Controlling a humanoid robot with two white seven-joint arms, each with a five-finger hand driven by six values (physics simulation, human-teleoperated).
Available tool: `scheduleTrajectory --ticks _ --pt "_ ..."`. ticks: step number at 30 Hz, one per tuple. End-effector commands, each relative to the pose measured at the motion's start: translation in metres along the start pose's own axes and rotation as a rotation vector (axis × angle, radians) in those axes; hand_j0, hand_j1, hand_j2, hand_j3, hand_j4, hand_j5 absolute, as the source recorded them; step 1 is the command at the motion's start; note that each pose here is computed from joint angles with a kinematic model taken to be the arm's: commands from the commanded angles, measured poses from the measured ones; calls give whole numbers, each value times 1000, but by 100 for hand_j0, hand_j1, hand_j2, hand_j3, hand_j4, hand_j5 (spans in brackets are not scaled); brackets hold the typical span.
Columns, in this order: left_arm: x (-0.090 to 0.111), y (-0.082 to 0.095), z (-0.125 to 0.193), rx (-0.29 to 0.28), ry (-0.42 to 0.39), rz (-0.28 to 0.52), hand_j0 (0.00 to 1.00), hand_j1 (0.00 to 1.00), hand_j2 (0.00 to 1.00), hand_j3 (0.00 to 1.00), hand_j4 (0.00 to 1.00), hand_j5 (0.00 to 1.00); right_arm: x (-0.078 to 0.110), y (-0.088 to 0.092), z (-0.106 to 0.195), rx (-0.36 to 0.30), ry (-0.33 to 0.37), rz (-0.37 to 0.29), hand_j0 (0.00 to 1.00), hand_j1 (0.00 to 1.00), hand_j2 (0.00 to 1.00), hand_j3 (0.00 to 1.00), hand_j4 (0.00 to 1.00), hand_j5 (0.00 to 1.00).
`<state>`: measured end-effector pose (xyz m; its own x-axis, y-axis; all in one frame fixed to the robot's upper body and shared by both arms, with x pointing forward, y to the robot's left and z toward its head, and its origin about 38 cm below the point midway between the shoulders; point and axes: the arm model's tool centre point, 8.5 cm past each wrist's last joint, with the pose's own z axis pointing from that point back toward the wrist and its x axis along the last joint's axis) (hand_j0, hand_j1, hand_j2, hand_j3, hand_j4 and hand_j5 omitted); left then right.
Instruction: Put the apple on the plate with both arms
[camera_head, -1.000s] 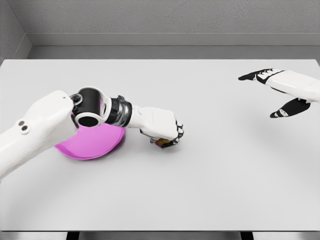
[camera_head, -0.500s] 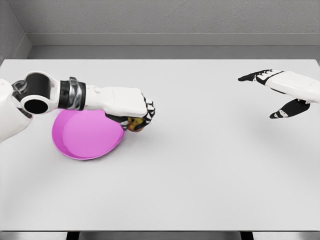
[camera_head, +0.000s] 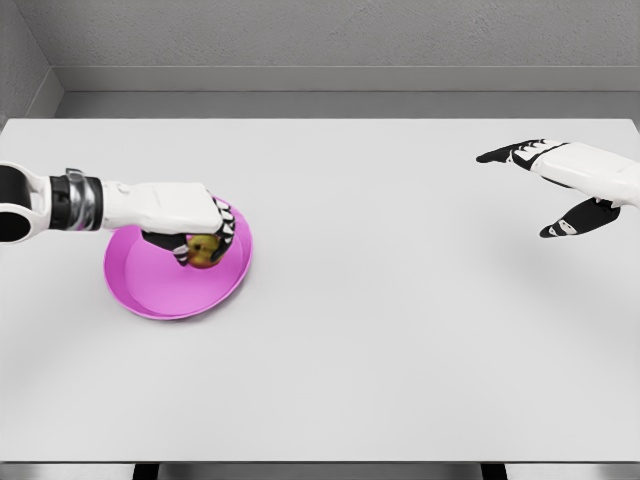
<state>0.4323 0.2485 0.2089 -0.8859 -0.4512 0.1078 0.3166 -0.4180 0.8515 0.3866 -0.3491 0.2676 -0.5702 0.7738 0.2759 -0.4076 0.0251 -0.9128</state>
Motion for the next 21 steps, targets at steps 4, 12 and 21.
scheduleTrajectory --ticks 4,12,21 --pt "-12 -4 7 5 37 32 100 100 100 100 100 100 0 0 0 -1 -1 -3 100 100 100 100 100 100" --pt "-59 -14 61 211 109 342 100 100 100 100 100 100 0 0 0 -2 -2 -4 100 100 100 100 100 100" --pt "-91 -56 101 223 244 493 100 100 100 100 100 100 0 0 0 -2 -2 -4 100 100 100 100 100 100"
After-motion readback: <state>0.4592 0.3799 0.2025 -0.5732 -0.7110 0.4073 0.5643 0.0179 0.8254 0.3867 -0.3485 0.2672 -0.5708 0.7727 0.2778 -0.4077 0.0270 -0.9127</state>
